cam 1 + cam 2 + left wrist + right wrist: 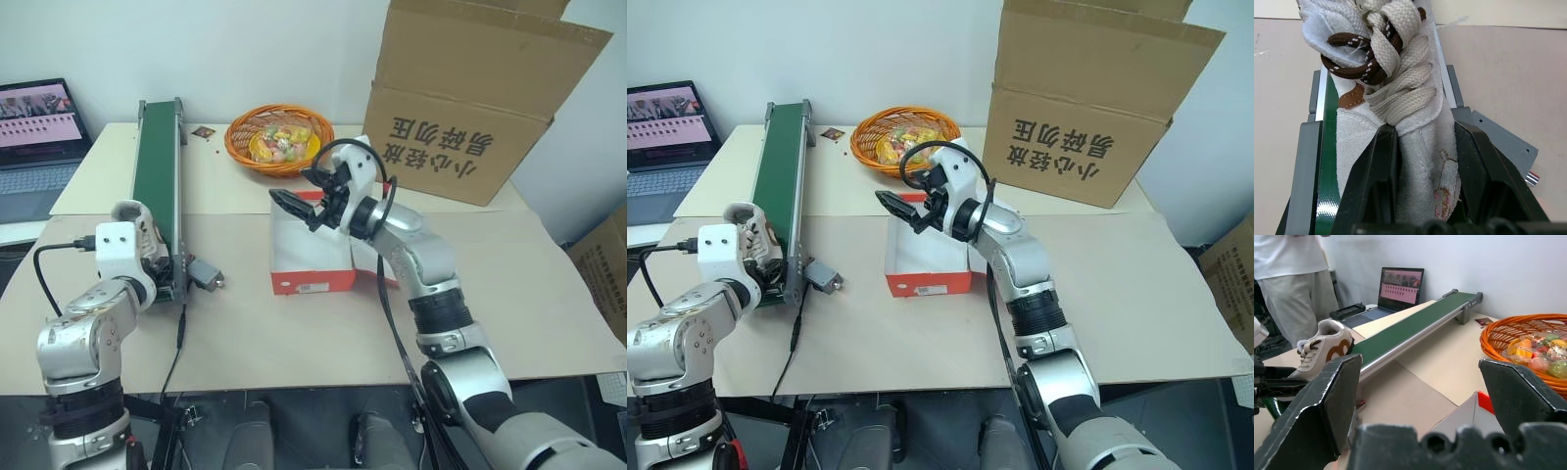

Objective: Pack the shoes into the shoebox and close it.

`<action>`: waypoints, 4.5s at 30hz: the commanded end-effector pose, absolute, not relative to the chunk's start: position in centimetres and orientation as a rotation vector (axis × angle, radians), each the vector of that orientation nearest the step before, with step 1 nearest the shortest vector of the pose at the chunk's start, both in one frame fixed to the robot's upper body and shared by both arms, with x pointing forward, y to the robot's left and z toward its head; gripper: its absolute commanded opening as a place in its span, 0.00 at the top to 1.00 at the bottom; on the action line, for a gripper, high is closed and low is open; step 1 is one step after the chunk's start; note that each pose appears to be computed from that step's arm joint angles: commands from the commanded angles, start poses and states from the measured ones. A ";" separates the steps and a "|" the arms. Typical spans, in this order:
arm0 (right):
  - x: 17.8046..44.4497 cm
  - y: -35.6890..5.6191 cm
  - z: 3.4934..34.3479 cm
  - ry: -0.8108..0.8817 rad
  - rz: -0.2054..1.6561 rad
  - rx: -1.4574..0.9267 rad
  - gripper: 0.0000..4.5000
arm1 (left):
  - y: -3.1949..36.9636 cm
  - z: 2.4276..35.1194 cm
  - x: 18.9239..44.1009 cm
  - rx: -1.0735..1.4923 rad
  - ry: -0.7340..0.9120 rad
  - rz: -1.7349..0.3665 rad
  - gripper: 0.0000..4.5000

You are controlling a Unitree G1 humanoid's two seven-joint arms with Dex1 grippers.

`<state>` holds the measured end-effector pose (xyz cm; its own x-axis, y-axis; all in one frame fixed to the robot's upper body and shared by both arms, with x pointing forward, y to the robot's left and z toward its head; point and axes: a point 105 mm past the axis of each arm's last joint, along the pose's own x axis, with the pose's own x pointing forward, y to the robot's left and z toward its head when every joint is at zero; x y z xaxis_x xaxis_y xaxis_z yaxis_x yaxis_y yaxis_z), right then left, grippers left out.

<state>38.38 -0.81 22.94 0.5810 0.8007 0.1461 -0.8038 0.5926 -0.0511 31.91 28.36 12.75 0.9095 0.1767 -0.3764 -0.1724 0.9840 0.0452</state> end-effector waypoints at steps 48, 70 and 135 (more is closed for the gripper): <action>38.8 -1.5 25.2 -0.223 0.900 0.061 0.00 | 27.6 26.9 33.2 0.254 -0.271 0.308 1.00; 40.2 -0.3 23.2 0.315 1.047 0.696 0.00 | 9.4 22.9 30.3 -0.268 -0.126 -0.784 1.00; 42.1 -4.6 29.0 0.132 0.624 0.191 0.90 | 11.4 21.3 32.6 -0.121 -0.103 -0.605 0.52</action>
